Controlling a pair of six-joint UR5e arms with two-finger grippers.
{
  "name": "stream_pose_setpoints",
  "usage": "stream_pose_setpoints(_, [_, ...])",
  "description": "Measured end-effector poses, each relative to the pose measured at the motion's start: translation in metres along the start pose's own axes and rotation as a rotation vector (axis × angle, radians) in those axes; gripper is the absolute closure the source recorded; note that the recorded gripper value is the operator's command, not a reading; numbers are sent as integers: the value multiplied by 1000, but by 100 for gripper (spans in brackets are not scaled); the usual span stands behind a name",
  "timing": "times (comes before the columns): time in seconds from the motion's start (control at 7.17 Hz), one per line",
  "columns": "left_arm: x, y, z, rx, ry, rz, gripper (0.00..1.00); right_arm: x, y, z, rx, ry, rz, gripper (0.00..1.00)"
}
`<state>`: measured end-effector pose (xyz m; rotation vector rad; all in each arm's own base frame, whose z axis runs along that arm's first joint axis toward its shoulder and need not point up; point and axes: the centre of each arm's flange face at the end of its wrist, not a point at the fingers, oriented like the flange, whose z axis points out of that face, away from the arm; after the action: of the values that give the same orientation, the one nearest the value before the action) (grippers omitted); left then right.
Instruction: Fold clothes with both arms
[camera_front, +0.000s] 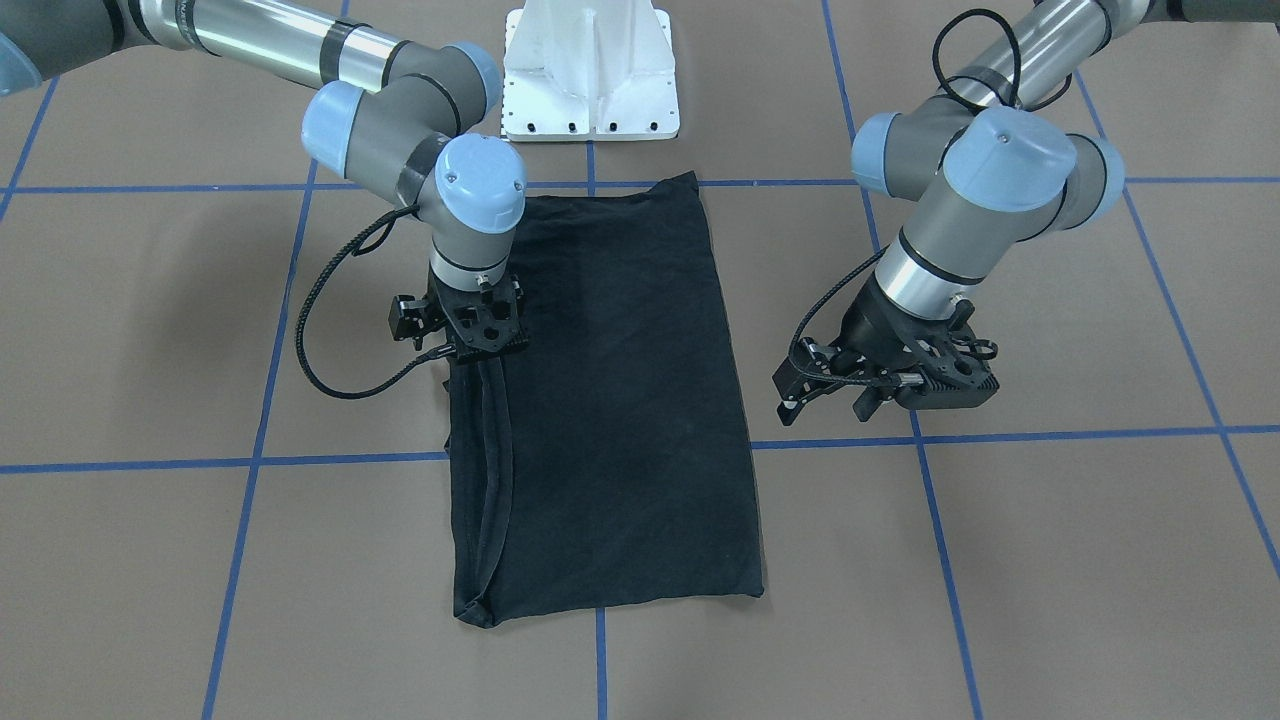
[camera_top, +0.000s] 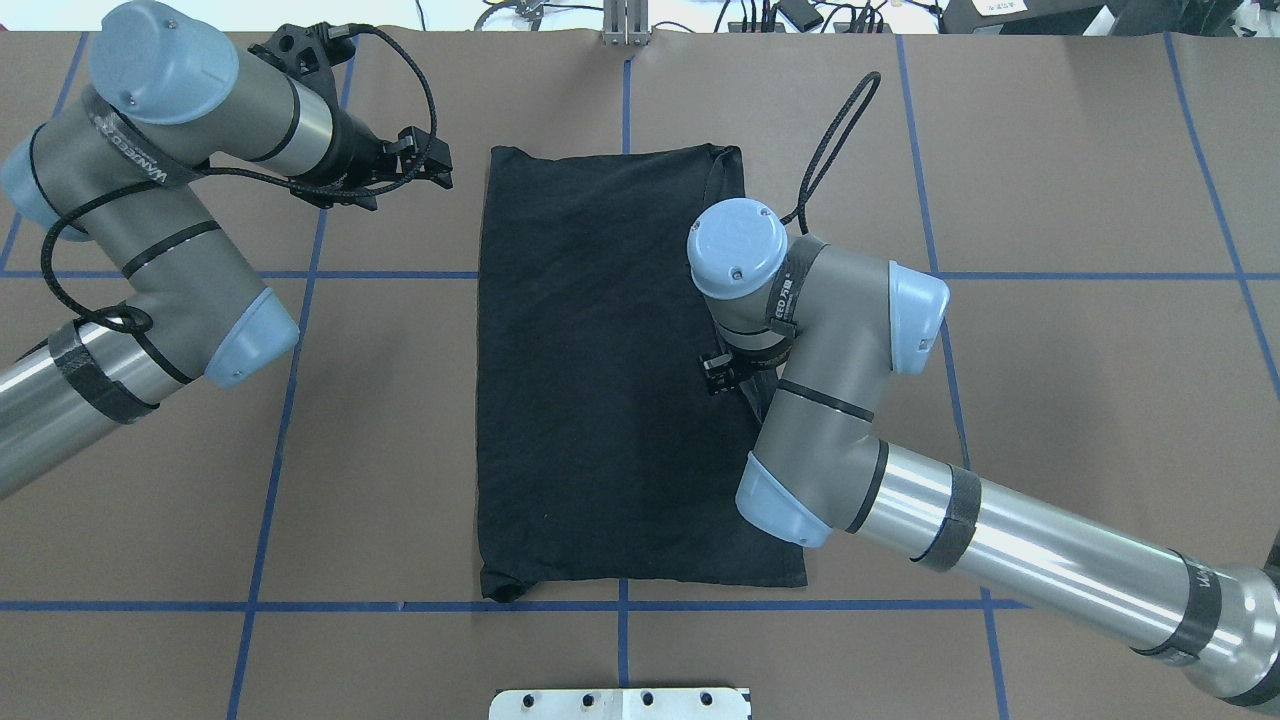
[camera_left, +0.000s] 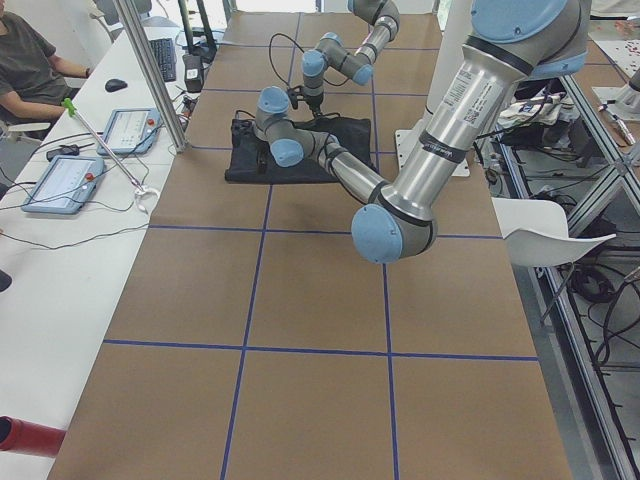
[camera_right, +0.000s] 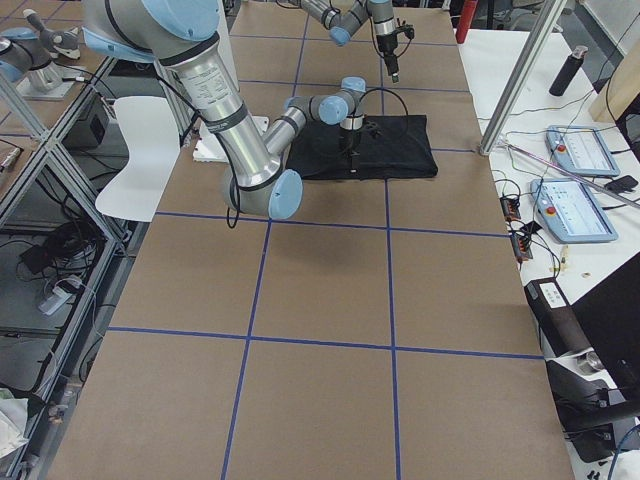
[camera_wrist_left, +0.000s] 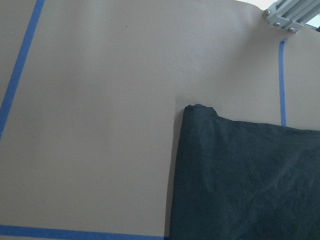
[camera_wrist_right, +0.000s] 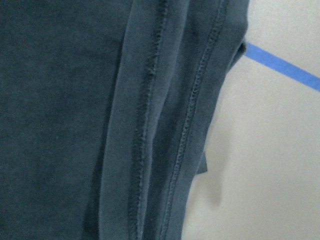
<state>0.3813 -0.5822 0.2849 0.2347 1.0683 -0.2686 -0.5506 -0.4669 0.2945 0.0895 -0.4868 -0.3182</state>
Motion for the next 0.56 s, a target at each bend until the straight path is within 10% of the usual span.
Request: stream_pose_setpoints(0.56, [2,0,-1,0,3,1,0,66,5,21,-19,29,6,0])
